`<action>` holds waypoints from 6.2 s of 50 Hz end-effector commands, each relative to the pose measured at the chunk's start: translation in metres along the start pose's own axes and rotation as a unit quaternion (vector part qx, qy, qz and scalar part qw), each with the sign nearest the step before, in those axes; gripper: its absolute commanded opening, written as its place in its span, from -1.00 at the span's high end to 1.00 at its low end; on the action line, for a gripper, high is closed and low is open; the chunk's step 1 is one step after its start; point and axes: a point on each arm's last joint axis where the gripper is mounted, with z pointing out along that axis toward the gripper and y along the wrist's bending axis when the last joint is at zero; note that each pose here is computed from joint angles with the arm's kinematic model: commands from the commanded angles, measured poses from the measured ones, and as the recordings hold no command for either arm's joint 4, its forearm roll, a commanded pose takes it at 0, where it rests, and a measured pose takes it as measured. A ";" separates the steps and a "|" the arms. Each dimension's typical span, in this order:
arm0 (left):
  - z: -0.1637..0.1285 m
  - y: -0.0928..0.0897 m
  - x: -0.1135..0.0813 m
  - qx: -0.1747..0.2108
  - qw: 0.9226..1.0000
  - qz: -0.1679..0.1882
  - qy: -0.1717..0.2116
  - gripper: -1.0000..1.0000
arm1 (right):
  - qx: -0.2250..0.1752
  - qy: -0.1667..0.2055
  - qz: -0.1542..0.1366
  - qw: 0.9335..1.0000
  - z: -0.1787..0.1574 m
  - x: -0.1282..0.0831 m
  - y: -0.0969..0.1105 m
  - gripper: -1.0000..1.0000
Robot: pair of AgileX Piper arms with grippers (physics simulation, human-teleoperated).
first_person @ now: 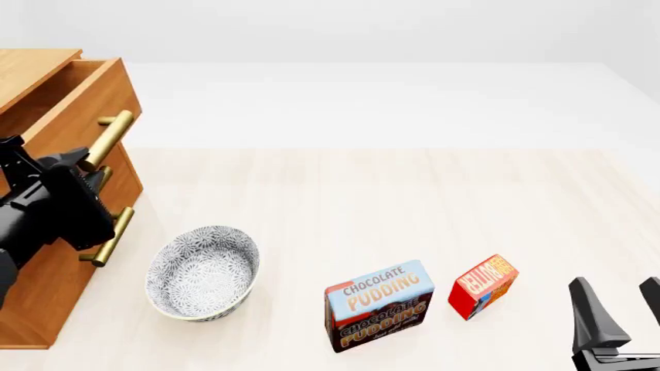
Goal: Put the butter at the back in the top drawer of the cabinet and close it.
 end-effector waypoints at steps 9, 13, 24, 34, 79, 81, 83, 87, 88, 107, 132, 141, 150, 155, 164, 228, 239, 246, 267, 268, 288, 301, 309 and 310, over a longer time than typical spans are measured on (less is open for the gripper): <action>-0.003 -0.010 0.003 0.020 0.999 -0.024 0.009 1.00 | 0.000 0.000 0.000 1.000 0.000 0.000 0.000 -1.00; -0.003 -0.010 0.003 0.020 0.999 -0.024 0.009 -1.00 | 0.000 0.000 0.000 1.000 0.000 0.000 0.000 -1.00; -0.003 -0.010 0.003 0.020 0.999 -0.024 0.009 -1.00 | 0.000 0.000 0.000 1.000 0.000 0.000 0.000 -1.00; -0.003 -0.010 0.003 0.020 0.999 -0.024 0.009 -1.00 | 0.000 0.000 0.000 1.000 0.000 0.000 0.000 -1.00; -0.003 -0.010 0.003 0.020 0.999 -0.024 0.009 -1.00 | 0.000 0.000 0.000 1.000 0.000 0.000 0.000 -1.00; -0.003 -0.010 0.003 0.020 0.999 -0.024 0.009 -1.00 | 0.000 0.000 0.000 1.000 0.000 0.000 0.000 -1.00; -0.003 -0.010 0.003 0.020 0.999 -0.024 0.009 -1.00 | 0.000 0.000 0.000 1.000 0.000 0.000 0.000 -1.00; -0.003 -0.010 0.003 0.020 0.999 -0.024 0.009 -1.00 | 0.000 0.000 0.000 1.000 0.000 0.000 0.000 -1.00; -0.003 -0.010 0.003 0.020 0.999 -0.024 0.009 -1.00 | 0.000 0.000 0.000 1.000 0.000 0.000 0.000 -1.00; -0.112 0.101 -0.039 0.003 0.985 -0.161 -0.057 -1.00 | 0.000 0.000 0.000 1.000 0.000 0.000 0.000 -1.00; -0.124 0.137 -0.048 0.037 0.970 -0.234 -0.048 -1.00 | 0.000 0.000 0.000 1.000 0.000 0.000 0.000 -1.00; -0.113 0.157 -0.058 0.076 0.955 -0.286 -0.037 -1.00 | 0.000 0.000 0.000 1.000 0.000 0.000 0.000 -1.00; -0.098 0.172 -0.066 0.113 0.934 -0.338 -0.015 -1.00 | 0.000 0.000 0.000 1.000 0.000 0.000 0.000 -1.00; -0.094 0.178 -0.066 0.116 0.927 -0.357 -0.003 -1.00 | 0.000 0.000 0.000 1.000 0.000 0.000 0.000 -1.00; -0.084 0.185 -0.067 0.126 0.912 -0.391 0.017 -1.00 | 0.000 0.000 0.000 1.000 0.000 0.000 0.000 -1.00; -0.070 0.221 -0.074 0.152 0.805 -0.565 0.095 -1.00 | 0.000 0.000 0.000 1.000 0.000 0.000 0.000 -1.00; -0.068 0.222 -0.070 0.146 0.801 -0.571 0.109 -1.00 | 0.000 0.000 0.000 1.000 0.000 0.000 0.000 -1.00; -0.065 0.220 -0.067 0.144 0.798 -0.573 0.118 -1.00 | 0.000 0.000 0.000 1.000 0.000 0.000 0.000 -1.00; -0.053 0.214 -0.056 0.141 0.791 -0.576 0.150 -1.00 | 0.000 0.000 0.000 1.000 0.000 0.000 0.000 -1.00; -0.052 0.214 -0.056 0.142 0.790 -0.576 0.151 -1.00 | 0.000 0.000 0.000 1.000 0.000 0.000 0.000 -1.00; -0.037 0.207 -0.053 0.150 0.778 -0.586 0.170 -1.00 | 0.000 0.000 0.000 1.000 0.000 0.000 0.000 -1.00; -0.031 0.205 -0.049 0.150 0.771 -0.592 0.182 -1.00 | 0.000 0.000 0.000 1.000 0.000 0.000 0.000 -1.00; -0.030 0.204 -0.047 0.148 0.769 -0.593 0.188 -1.00 | 0.000 0.000 0.000 1.000 0.000 0.000 0.000 -1.00; -0.030 0.203 -0.047 0.148 0.768 -0.593 0.188 -1.00 | 0.000 0.000 0.000 1.000 0.000 0.000 0.000 -1.00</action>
